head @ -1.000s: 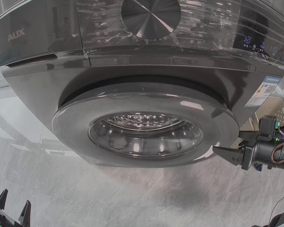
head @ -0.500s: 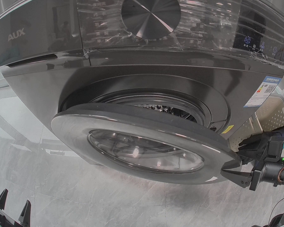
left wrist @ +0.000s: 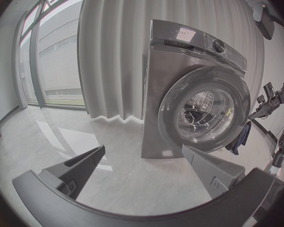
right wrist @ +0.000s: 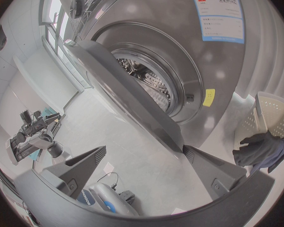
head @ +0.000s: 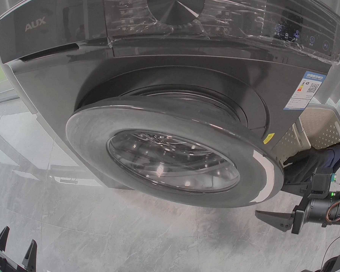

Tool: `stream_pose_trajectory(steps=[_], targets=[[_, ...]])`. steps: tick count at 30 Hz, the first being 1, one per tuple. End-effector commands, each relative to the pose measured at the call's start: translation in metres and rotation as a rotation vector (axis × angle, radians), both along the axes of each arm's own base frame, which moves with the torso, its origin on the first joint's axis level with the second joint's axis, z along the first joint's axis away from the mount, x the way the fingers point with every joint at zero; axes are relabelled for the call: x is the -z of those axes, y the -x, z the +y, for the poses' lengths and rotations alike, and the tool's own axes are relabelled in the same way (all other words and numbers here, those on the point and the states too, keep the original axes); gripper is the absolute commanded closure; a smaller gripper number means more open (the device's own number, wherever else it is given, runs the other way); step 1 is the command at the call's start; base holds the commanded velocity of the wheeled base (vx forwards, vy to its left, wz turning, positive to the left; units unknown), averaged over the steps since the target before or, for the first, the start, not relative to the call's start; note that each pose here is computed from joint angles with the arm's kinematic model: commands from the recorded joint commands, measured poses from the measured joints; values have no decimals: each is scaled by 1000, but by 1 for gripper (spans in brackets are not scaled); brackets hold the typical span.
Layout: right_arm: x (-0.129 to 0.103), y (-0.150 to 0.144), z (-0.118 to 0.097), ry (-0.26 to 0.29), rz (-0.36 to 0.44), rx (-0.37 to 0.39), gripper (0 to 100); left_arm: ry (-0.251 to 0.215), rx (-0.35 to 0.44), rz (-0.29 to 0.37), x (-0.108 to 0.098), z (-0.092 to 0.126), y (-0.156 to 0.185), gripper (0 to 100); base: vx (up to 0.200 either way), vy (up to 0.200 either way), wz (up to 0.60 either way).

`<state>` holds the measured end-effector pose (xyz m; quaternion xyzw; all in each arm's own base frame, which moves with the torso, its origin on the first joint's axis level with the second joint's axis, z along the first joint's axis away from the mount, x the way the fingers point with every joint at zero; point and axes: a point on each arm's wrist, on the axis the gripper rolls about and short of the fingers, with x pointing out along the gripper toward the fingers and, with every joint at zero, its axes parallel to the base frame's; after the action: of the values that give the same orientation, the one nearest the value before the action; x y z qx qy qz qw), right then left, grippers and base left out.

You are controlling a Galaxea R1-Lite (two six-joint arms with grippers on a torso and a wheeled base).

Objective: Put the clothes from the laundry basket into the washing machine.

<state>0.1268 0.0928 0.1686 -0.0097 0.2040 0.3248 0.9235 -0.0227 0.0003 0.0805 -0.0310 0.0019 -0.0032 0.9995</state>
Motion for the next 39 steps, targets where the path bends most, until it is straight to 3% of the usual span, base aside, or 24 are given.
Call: stream_pose_trajectory(steps=[1, 9, 15, 22, 29, 39], targets=[[2, 12, -7, -14, -11, -20, 0, 1, 0, -1, 5, 0, 0, 0, 0, 0, 0], [-7, 0, 0, -25, -24, -9, 0, -1, 0, -1, 5, 0, 0, 0, 0, 0, 0], [-9, -19, 16, -10, 3, -25, 0, -1, 0, -1, 5, 0, 0, 0, -200, 0, 0], [2, -10, 15, 13, 34, -54, 0, -1, 0, -1, 5, 0, 0, 0, 0, 0, 0], [1, -3, 8, 0, 17, -45, 0, -7, 0, -1, 5, 0, 0, 0, 0, 0, 0], [0, -31, 36, 20, 47, -68, 0, -2, 0, -1, 5, 0, 0, 0, -60, 0, 0]])
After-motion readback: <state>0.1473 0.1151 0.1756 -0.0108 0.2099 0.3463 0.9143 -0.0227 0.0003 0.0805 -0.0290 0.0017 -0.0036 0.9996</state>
